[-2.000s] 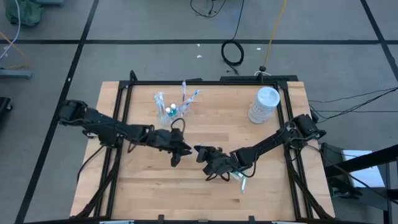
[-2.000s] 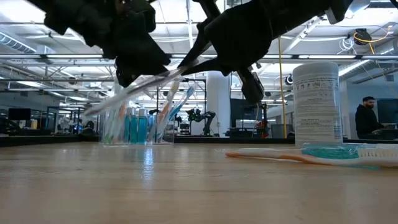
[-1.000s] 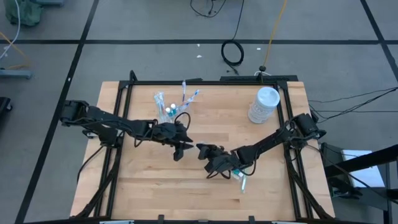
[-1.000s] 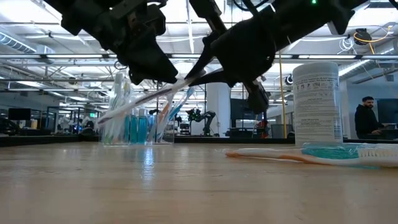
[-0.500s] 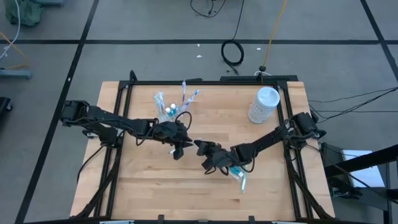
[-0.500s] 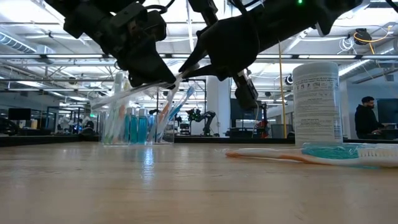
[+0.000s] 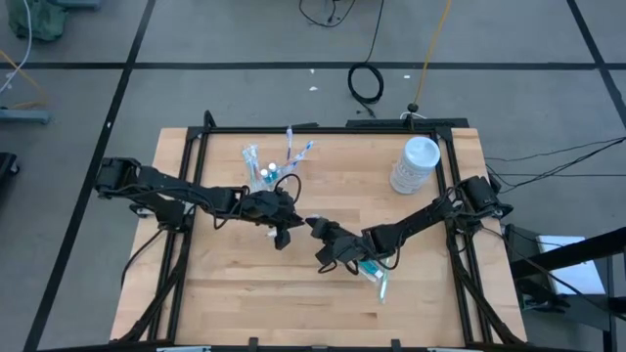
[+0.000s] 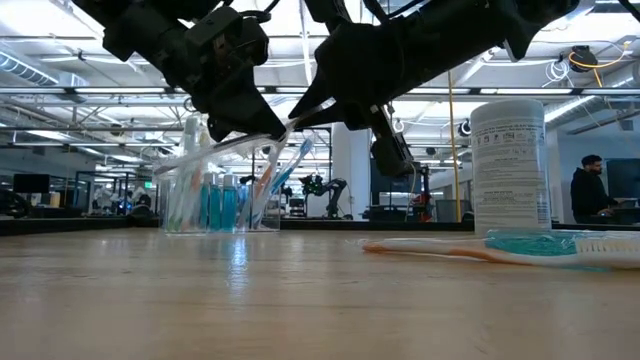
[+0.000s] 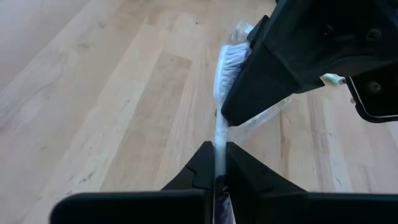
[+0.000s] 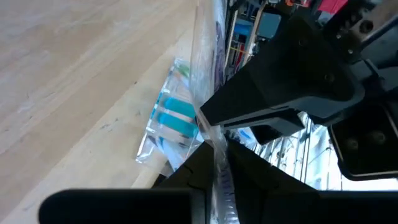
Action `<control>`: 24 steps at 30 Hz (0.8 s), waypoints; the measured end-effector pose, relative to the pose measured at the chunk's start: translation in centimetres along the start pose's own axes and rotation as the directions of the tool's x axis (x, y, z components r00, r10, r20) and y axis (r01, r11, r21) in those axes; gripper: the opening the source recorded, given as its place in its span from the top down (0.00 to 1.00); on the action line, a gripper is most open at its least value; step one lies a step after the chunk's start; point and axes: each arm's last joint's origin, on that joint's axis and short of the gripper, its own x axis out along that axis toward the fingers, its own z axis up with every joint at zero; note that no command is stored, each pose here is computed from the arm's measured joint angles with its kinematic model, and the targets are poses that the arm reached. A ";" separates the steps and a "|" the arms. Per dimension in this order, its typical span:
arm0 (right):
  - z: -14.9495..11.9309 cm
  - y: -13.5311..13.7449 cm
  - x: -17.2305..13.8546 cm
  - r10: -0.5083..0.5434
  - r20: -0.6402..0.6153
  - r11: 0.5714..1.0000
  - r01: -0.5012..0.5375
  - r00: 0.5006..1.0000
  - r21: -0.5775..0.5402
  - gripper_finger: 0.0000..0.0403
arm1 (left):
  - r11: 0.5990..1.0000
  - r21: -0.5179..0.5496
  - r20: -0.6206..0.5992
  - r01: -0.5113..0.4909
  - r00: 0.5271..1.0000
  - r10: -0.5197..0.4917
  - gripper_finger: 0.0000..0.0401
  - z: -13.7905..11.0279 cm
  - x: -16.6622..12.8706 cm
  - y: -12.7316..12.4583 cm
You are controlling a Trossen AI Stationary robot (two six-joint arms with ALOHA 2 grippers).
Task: Pick & Place toothbrushing station
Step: Put the purple toothbrush into the transparent organizer
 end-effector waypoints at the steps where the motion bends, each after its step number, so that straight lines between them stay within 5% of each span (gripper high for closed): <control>1: 0.1 0.0 -0.1 0.000 0.002 1.000 0.000 1.000 0.001 0.92 | 1.000 0.000 0.000 -0.002 1.000 0.002 0.97 0.0 0.0 0.0; 9: 0.1 0.1 -0.2 0.007 -0.001 1.000 -0.007 1.000 0.001 0.83 | 1.000 -0.020 0.000 -0.021 1.000 0.021 0.92 0.1 0.0 0.5; 15: 0.4 0.2 -0.5 0.005 -0.004 0.984 -0.004 1.000 0.176 0.72 | 0.997 -0.050 0.011 -0.052 0.999 0.052 0.97 0.3 0.0 1.1; 19: 1.2 0.2 -1.8 -0.018 -0.089 0.981 0.034 0.996 0.189 0.69 | 0.991 -0.086 0.028 -0.103 0.994 0.106 0.96 0.5 0.0 1.6; 24: 1.2 -0.7 -3.6 -0.015 -0.108 0.919 0.056 0.994 0.390 0.70 | 0.976 -0.095 0.153 -0.195 0.966 0.208 0.97 1.6 -0.1 2.2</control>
